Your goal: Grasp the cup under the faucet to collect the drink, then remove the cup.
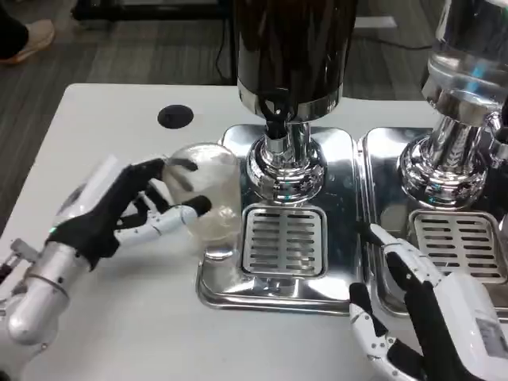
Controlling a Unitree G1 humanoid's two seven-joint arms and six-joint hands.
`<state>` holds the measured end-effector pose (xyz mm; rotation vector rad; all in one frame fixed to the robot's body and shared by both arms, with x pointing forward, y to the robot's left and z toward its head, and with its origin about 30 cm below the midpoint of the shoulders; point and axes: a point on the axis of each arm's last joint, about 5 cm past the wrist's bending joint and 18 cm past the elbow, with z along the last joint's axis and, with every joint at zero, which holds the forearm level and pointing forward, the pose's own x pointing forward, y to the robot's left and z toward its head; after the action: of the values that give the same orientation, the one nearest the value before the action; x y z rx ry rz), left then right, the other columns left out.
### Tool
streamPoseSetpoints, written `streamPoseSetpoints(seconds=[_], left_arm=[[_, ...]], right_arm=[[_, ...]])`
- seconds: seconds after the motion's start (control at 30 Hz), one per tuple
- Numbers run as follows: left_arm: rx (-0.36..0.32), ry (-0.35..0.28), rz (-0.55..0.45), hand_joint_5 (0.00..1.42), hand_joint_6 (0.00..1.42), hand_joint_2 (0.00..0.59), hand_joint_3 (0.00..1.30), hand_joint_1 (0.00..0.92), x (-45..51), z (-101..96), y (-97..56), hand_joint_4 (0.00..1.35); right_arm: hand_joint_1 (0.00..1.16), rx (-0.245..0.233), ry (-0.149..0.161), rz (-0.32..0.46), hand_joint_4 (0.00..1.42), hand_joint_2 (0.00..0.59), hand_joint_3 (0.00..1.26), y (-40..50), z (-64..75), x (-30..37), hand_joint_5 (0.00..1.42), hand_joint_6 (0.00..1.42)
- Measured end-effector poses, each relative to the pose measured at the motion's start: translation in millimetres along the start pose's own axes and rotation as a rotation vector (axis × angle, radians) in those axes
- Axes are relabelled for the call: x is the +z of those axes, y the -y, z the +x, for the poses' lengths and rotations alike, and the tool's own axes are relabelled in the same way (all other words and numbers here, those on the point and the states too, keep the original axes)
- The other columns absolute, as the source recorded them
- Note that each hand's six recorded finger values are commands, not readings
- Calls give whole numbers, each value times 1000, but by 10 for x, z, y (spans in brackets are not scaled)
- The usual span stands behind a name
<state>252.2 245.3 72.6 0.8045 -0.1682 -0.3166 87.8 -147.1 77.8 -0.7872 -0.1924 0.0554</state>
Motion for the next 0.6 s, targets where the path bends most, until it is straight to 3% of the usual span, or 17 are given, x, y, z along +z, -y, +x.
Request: streamPoseSetpoints(seconds=[0.4, 0.6], left_arm=[[-97, 80, -5, 730, 970, 250, 389, 244, 151, 167, 174, 472], [-114, 122, -3, 726, 948, 244, 389, 243, 240, 275, 201, 472]], right_arm=[[494, -10, -9, 14, 197, 488, 184, -20, -10, 16, 169, 267], [494, -14, -22, 23, 197, 488, 187, -34, -34, 22, 170, 267]])
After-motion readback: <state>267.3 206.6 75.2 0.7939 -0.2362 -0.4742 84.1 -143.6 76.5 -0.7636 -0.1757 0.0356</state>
